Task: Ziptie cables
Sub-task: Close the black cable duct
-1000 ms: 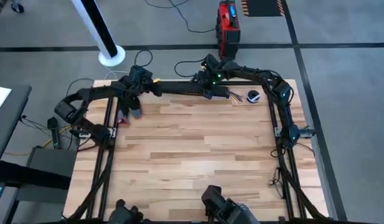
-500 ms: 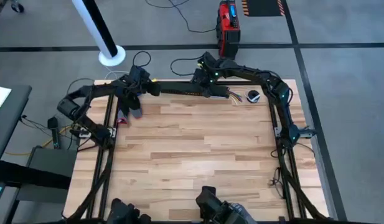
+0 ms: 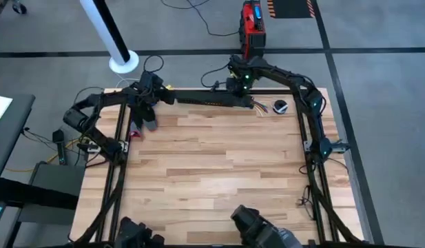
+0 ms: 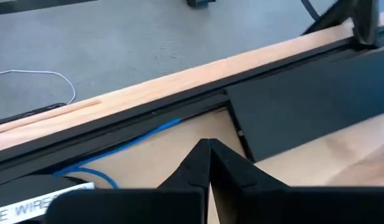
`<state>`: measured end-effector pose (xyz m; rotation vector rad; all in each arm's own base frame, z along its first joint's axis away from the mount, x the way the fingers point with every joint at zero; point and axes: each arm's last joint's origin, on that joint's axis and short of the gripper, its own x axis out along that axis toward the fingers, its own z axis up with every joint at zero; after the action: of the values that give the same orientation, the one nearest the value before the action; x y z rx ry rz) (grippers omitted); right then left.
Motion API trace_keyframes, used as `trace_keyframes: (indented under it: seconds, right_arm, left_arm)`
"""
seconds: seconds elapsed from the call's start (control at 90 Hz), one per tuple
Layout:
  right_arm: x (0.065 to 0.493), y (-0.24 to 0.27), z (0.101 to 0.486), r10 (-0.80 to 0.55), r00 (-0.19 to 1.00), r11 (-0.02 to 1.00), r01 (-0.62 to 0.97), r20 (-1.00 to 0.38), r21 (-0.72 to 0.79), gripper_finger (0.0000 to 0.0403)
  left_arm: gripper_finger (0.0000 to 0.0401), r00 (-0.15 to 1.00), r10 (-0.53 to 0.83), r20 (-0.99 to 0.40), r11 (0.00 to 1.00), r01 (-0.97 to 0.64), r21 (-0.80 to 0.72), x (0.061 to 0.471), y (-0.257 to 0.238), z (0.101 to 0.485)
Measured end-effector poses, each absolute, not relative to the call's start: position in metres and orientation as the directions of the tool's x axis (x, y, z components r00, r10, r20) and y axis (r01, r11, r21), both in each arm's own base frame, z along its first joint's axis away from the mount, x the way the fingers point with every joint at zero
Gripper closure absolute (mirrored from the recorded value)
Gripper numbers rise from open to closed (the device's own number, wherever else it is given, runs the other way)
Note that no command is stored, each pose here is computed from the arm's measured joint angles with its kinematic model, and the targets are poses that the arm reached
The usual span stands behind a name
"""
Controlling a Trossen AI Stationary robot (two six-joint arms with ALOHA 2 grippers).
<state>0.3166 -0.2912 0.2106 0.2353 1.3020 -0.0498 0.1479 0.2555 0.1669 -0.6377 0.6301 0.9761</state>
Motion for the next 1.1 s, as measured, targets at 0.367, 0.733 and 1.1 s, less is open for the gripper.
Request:
trace_keyframes:
  seconds: [0.367,0.733,1.1]
  right_arm:
    - [0.271,-0.271,0.216,-0.075,0.263,0.967,0.256,-0.962,-0.006,0.0403]
    - [0.217,-0.268,0.175,-0.187,0.213,0.896,0.436,-0.959,-0.078,0.0403]
    - [0.217,-0.268,0.159,-0.223,0.246,0.882,0.463,-0.943,-0.088,0.0403]
  left_arm:
    - [0.0401,0.442,0.541,-0.715,0.440,-0.874,-0.207,0.149,0.256,0.168]
    - [0.0401,0.454,0.543,-0.707,0.457,-0.866,-0.205,0.150,0.257,0.169]
    - [0.0401,0.487,0.479,-0.730,0.473,-0.844,-0.252,0.162,0.263,0.155]
